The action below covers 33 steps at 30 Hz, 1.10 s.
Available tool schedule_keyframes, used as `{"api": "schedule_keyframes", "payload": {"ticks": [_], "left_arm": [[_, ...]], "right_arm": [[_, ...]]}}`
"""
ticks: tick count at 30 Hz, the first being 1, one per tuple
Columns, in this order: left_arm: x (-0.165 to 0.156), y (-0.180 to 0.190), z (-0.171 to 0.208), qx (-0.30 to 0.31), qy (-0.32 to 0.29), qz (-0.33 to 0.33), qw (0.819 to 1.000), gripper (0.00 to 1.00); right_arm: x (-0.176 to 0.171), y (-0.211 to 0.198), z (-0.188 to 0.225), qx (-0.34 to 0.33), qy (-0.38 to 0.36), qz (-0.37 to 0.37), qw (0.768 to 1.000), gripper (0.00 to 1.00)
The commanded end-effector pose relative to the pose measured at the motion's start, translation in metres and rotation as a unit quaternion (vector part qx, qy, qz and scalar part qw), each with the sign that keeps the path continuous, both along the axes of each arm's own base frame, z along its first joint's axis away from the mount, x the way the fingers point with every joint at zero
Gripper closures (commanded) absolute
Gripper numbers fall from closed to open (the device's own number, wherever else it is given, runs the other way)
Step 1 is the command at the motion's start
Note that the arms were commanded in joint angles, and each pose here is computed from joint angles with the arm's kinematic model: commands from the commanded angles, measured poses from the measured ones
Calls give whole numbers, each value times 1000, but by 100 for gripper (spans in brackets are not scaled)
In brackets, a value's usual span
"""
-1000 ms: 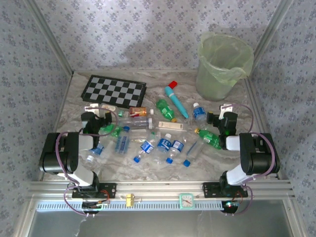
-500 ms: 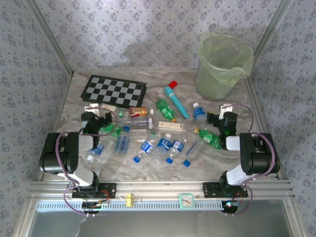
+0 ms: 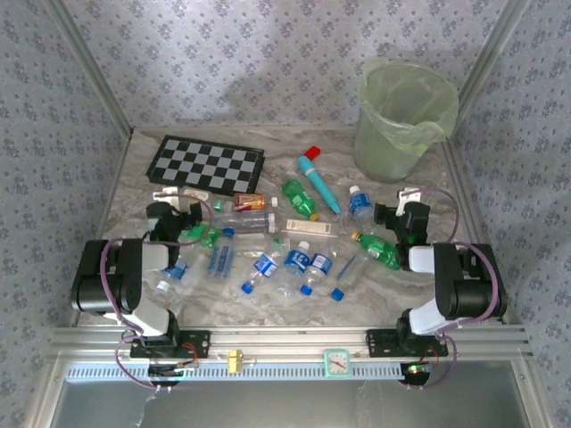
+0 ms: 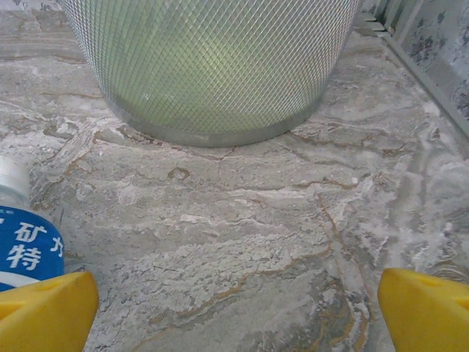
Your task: Put the plastic bottles in the bin
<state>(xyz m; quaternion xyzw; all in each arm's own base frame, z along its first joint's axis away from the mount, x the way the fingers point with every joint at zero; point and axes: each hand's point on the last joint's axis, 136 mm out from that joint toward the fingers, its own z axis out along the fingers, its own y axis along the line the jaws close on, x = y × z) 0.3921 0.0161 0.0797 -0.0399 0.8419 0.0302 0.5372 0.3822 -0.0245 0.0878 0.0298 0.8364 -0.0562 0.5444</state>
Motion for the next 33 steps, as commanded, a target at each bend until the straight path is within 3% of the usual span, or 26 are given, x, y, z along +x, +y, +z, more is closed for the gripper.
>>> {"api": "schedule_keyframes", "payload": {"ticks": [1,10,14,19,23,33], "left_arm": [[8,3,27,5,-2,6,1000,0],[9,6,85,-27,0,32,999,0],[12,-2,107,-104,4,42,994,0],[17,-29,113,-234,20,48,971,0],[18,-50,109,-275,38,76,958,0],[20,-127,111,-319,70,8,945,0]], "right_arm": [[2,-3,30,-11,-21,-13,1000,0],[-9,-4,76,35,5,-41,999,0],[-13,19,78,80,63,-3,995,0],[-21,46,71,100,161,45,981,0],[-23,62,67,88,222,81,968,0],[-12,76,38,27,319,134,938,0]]}}
